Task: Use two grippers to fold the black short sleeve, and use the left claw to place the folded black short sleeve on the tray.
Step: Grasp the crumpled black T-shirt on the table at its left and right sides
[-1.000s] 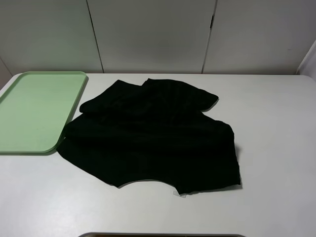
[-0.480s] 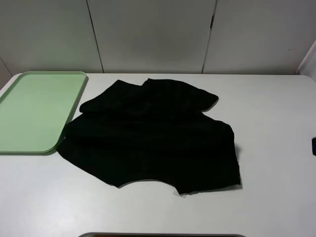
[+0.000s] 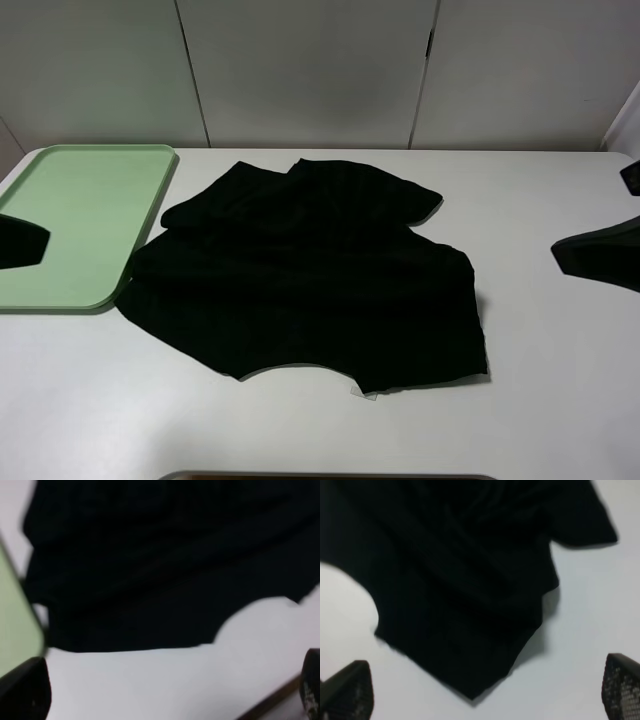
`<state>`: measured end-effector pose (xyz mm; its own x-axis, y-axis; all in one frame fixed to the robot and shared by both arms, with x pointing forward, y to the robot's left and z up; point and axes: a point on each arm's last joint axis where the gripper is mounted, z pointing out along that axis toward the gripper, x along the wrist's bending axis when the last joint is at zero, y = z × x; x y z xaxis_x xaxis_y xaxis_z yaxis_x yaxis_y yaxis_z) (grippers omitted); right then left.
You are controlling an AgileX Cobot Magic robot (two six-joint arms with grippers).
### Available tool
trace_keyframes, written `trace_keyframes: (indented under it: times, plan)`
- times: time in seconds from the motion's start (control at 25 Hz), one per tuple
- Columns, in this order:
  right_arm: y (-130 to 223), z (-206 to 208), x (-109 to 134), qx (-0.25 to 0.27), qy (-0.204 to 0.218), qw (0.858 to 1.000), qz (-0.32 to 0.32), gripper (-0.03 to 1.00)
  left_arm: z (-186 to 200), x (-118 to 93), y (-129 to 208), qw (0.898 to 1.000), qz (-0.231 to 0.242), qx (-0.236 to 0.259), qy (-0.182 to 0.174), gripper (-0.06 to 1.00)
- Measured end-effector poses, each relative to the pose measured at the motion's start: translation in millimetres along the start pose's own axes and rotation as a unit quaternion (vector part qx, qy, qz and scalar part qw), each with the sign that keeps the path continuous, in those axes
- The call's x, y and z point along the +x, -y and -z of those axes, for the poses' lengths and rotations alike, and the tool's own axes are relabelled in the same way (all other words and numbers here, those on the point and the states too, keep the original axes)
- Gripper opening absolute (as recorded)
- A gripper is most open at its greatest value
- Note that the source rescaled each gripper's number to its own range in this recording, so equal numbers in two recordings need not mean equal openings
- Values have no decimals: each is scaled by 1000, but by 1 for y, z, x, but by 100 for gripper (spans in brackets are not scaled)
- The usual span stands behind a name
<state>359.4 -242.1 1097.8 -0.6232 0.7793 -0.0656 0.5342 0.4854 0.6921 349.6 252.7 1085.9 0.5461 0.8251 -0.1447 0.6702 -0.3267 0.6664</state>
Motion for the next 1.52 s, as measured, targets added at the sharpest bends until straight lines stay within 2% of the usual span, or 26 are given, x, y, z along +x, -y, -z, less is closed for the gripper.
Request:
trace_keyframes:
  times: [0.12, 0.2, 0.32, 0.52, 0.64, 0.72, 0.88, 1.04, 1.16, 1.28, 1.4, 1.48, 1.52]
  plan:
    - [-3, -18, -3, 36, -17, 999, 21, 100, -19, 7, -12, 1000, 4, -2, 31, 100]
    - [-4, -38, -8, 74, -25, 997, 26, 100, -26, 11, -17, 999, 9, -4, 33, 100]
    - [-5, -52, -14, 93, -23, 995, 28, 100, -44, 21, -25, 999, 15, -5, 33, 100]
    - [-5, -85, -28, 134, -8, 989, 68, 100, -75, 28, -30, 998, -2, 32, 48, 100]
    - [-2, -107, -35, 165, -9, 979, 120, 100, -92, 24, -30, 996, -25, 58, 63, 99]
    - [1, -120, -39, 183, -12, 971, 150, 100, -95, 24, -30, 996, -35, 62, 60, 99]
    - [5, -145, -46, 202, -19, 958, 201, 100, -95, 30, -31, 996, -62, 60, 29, 99]
    - [7, -164, -50, 196, -21, 949, 244, 100, -95, 36, -34, 995, -85, 45, -6, 99]
    - [5, -174, -52, 181, -19, 940, 287, 100, -95, 39, -35, 994, -97, 41, -21, 99]
    - [2, -186, -38, 168, -40, 906, 387, 100, -95, 40, -36, 994, -100, 34, -29, 98]
    - [4, -199, -22, 173, -72, 862, 472, 100, -95, 41, -37, 994, -100, 31, -31, 98]
    - [7, -209, -17, 179, -81, 833, 516, 100, -95, 41, -37, 994, -103, 31, -34, 98]
    - [8, -213, -17, 182, -81, 826, 528, 100, -95, 42, -37, 992, -111, 35, -39, 98]
